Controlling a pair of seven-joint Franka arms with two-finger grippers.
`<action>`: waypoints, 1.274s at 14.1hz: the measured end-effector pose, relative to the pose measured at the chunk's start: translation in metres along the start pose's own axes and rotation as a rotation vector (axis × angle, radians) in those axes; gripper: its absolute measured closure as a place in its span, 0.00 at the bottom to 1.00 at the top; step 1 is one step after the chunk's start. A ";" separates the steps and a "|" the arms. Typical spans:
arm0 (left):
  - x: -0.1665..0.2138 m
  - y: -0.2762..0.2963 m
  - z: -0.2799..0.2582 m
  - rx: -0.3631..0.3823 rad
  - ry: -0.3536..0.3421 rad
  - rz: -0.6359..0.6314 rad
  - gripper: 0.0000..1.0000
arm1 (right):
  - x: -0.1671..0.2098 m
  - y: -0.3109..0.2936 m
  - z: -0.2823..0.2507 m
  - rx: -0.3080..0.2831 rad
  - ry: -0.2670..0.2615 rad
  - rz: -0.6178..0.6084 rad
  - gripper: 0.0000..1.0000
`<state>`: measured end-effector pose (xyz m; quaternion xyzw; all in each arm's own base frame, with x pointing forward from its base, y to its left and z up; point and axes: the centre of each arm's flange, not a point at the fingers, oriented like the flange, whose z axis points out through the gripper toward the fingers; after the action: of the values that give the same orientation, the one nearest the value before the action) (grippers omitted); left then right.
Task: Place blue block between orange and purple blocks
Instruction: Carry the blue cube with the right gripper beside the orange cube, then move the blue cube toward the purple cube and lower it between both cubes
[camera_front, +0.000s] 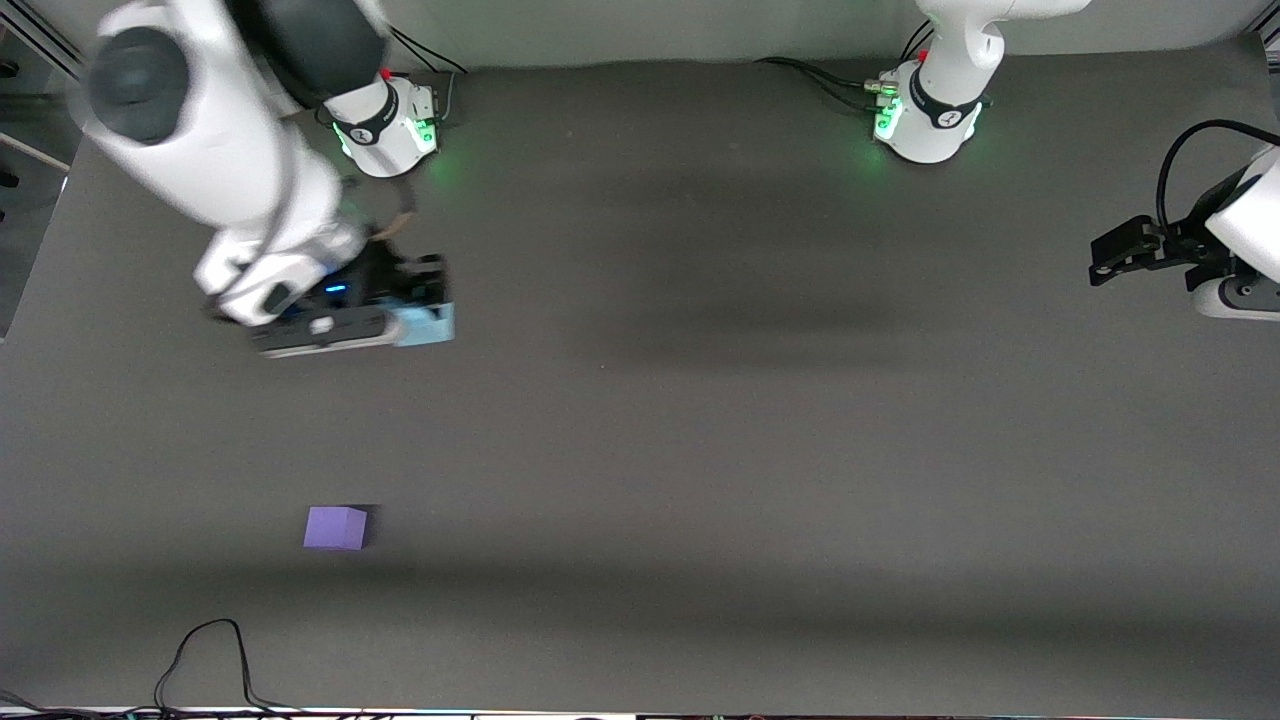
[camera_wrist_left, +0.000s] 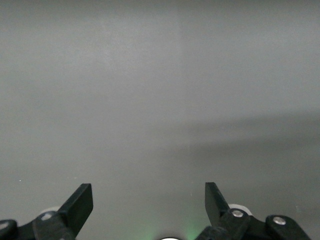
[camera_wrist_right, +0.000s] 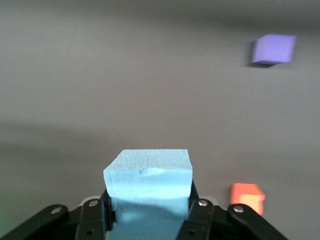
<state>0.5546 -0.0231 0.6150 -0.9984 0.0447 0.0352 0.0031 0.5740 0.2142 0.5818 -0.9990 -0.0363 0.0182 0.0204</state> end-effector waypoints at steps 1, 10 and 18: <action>0.000 0.000 0.000 0.000 0.000 0.001 0.00 | 0.003 0.042 -0.003 -0.003 -0.003 -0.002 0.46; 0.000 0.000 0.000 0.000 0.000 0.000 0.00 | -0.010 0.207 0.038 0.020 -0.064 0.000 0.46; 0.000 -0.002 0.001 0.000 -0.001 -0.004 0.00 | -0.011 0.212 0.202 -0.027 0.008 -0.001 0.46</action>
<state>0.5551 -0.0209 0.6142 -0.9984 0.0427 0.0356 0.0032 0.5703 0.0099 0.3714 -0.9992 -0.0369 0.0139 0.0069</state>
